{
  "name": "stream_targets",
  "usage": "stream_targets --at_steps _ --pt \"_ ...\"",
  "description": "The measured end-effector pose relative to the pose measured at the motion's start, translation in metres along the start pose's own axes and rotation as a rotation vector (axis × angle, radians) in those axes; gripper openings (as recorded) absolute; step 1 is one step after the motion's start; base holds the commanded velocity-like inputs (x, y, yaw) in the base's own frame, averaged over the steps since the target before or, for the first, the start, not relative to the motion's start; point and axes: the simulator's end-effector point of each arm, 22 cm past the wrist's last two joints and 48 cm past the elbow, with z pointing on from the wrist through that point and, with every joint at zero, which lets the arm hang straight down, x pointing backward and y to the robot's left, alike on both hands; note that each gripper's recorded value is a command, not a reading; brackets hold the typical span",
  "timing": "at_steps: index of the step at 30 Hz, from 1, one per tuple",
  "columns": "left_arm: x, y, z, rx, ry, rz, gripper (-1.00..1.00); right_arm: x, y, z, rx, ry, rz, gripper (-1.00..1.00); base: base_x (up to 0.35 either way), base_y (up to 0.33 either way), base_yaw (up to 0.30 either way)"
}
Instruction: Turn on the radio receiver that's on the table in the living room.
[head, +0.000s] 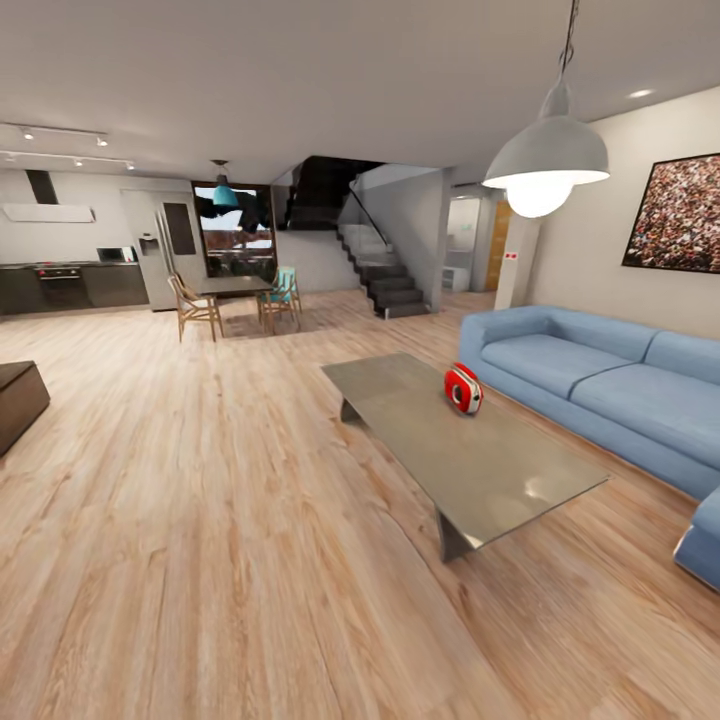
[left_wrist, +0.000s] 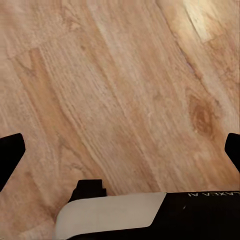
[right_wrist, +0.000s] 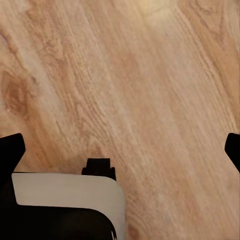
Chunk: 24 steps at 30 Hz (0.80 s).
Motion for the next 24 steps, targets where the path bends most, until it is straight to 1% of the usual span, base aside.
stream_targets --at_steps 5,24 --pt "-0.0003 0.0026 0.0000 -0.003 -0.002 0.001 1.00 0.0001 0.0002 0.0000 -0.001 0.000 -0.001 1.00 0.262 0.221 -0.086" --pt "-0.0006 0.0058 0.0000 -0.009 -0.004 -0.001 1.00 0.0012 0.0016 0.0000 -0.003 0.003 -0.004 1.00 0.241 0.256 -0.269"
